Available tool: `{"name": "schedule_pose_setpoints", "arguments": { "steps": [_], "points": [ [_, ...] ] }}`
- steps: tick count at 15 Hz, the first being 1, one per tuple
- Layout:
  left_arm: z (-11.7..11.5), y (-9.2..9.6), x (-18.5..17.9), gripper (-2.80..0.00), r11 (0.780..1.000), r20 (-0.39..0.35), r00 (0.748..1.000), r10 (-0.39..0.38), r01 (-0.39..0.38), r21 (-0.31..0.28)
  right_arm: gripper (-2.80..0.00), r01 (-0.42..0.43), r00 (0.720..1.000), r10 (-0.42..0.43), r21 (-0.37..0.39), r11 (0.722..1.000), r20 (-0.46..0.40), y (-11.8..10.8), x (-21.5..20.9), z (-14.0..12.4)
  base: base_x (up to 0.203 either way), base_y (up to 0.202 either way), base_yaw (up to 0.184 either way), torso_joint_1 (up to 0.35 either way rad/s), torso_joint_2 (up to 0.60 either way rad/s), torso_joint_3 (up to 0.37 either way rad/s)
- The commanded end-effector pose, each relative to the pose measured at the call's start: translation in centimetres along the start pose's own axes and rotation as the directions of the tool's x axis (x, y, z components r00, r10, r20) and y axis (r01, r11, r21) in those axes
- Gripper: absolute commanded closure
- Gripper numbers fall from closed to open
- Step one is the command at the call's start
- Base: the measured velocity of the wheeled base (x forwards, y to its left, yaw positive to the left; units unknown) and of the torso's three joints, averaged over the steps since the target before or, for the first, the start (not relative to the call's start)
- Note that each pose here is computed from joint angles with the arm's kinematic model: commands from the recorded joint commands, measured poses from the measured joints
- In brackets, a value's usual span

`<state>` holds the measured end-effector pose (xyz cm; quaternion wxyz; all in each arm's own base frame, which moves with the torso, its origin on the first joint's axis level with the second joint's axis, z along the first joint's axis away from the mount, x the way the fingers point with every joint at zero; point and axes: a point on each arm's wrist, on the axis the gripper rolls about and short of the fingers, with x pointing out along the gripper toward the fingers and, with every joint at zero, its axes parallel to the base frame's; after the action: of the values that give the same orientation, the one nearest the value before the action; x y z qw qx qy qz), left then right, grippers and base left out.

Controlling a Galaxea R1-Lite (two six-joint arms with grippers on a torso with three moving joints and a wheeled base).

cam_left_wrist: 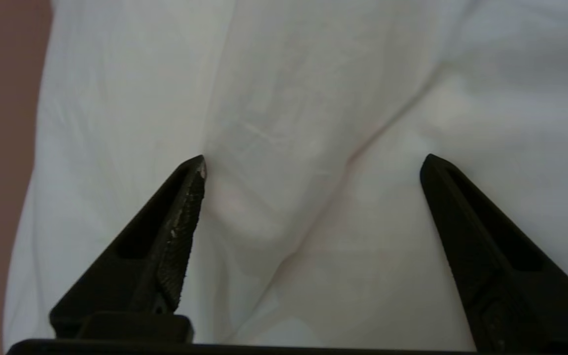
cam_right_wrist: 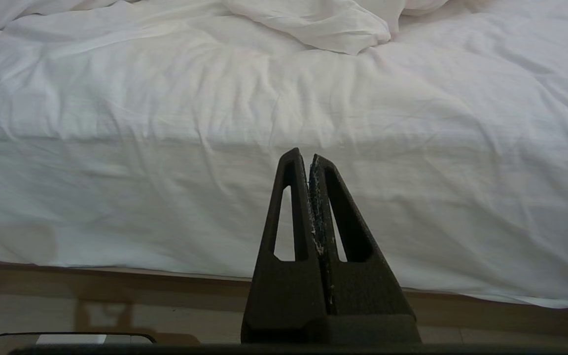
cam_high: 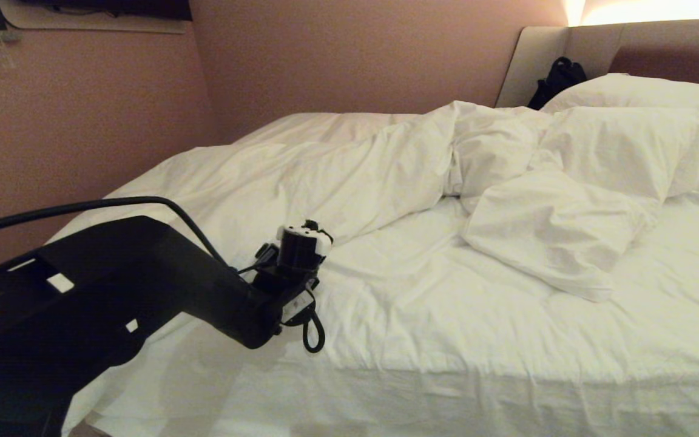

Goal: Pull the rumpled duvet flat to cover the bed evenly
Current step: Flatten the corners of the folded blanket

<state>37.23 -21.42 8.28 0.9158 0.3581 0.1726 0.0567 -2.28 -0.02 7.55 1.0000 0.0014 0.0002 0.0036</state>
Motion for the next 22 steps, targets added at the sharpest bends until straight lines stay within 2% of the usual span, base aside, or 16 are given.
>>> {"name": "schedule_pose_setpoints", "arguments": {
  "steps": [1, 8, 10, 17, 22],
  "points": [
    [-0.4, -0.9, 0.8, -2.80, 0.999, -0.025, 0.999, 0.041, -0.041, 0.007, 0.00, 0.000, 1.000, 0.000, 0.000, 1.000, 0.000, 0.0, 0.0, 0.0, 0.000, 0.000, 0.000, 0.000, 0.00, 0.000],
    [-0.2, -1.3, 2.6, -2.80, 0.982, -0.080, 0.979, 0.188, -0.189, -0.005, 0.00, 0.000, 1.000, 0.000, 0.000, 1.000, 0.000, 0.0, 0.0, 0.0, 0.000, 0.000, 0.000, 0.000, 0.00, 0.000],
    [-0.1, -1.3, 2.8, -2.80, 0.980, -0.084, 0.977, 0.197, -0.198, -0.007, 0.00, 0.000, 1.000, 0.000, 0.000, 1.000, 0.000, 0.0, 0.0, 0.0, 0.000, 0.000, 0.000, 0.000, 0.00, 0.000],
    [-0.3, 1.2, 6.3, -2.80, 0.957, -0.116, 0.955, 0.274, -0.282, -0.063, 0.00, 0.000, 1.000, 0.000, 0.000, 1.000, 0.000, 0.0, 0.0, 0.0, 0.000, 0.000, 0.000, 0.000, 0.00, 0.000],
    [0.2, 1.7, 6.3, -2.80, 0.943, -0.083, 0.949, 0.305, -0.313, -0.110, 0.00, 0.000, 1.000, 0.000, 0.000, 1.000, 0.000, 0.0, 0.0, 0.0, 0.000, 0.000, 0.000, 0.000, 0.00, 0.000]
  ]
}}
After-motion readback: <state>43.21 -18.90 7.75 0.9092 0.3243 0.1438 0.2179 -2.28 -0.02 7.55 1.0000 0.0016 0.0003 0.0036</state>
